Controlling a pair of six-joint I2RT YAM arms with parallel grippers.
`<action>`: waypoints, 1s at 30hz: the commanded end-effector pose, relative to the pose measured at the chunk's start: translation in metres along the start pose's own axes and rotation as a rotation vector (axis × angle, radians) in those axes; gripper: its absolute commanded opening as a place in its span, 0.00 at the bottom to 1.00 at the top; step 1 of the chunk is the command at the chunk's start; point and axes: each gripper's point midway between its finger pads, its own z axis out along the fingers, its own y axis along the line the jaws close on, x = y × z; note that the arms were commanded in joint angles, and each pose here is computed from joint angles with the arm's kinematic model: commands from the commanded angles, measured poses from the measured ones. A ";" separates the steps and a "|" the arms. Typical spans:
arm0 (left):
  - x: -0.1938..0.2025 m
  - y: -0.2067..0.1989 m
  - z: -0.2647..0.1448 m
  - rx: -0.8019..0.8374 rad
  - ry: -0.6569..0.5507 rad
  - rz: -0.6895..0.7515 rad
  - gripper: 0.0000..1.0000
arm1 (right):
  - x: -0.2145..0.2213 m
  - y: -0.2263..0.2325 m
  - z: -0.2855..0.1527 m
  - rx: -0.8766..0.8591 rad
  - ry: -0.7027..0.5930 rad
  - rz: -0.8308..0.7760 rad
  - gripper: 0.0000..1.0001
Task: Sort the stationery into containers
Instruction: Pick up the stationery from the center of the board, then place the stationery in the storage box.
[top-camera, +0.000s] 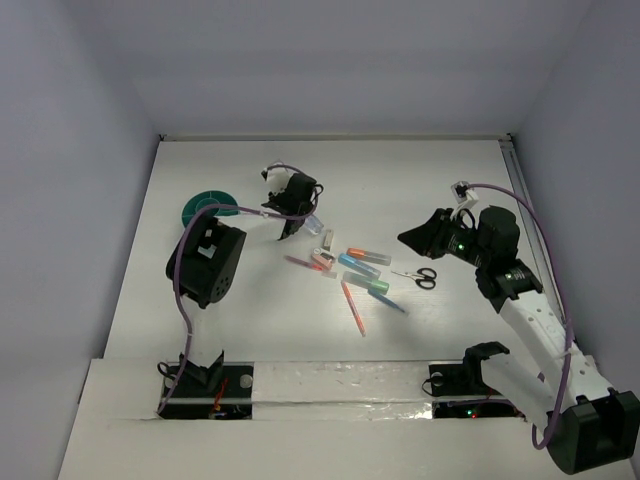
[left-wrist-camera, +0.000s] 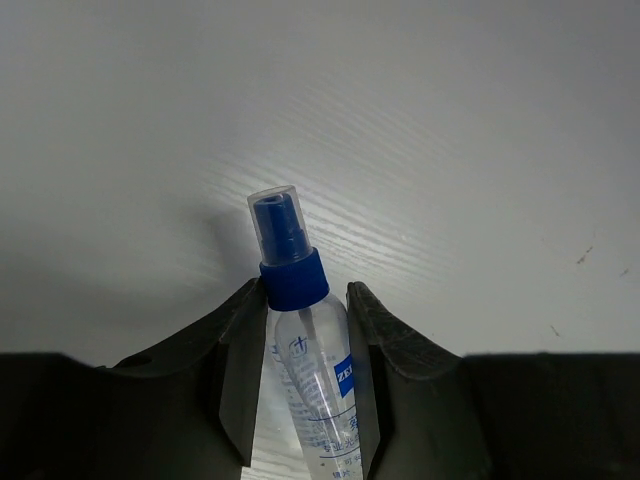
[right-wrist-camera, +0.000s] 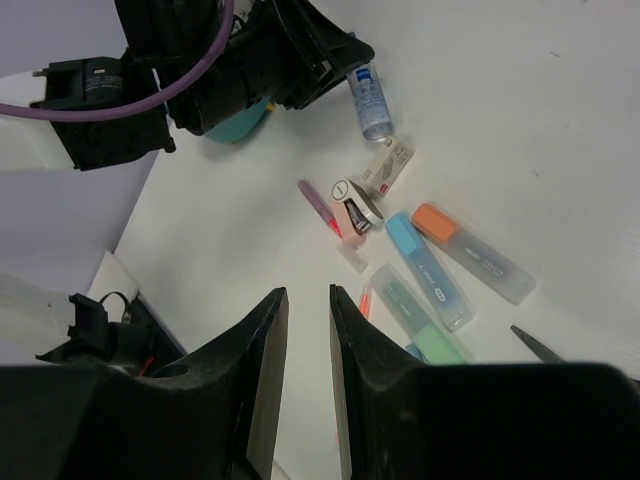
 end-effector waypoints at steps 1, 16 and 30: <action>-0.093 -0.052 -0.044 0.127 -0.200 -0.019 0.00 | -0.006 0.011 0.001 -0.057 -0.036 -0.033 0.29; -0.258 0.053 -0.163 -0.263 -0.524 0.132 0.00 | 0.007 0.029 0.006 -0.144 -0.103 -0.063 0.03; -0.274 0.159 -0.185 -0.789 -0.616 0.276 0.00 | 0.011 0.046 -0.003 -0.229 -0.093 -0.064 0.05</action>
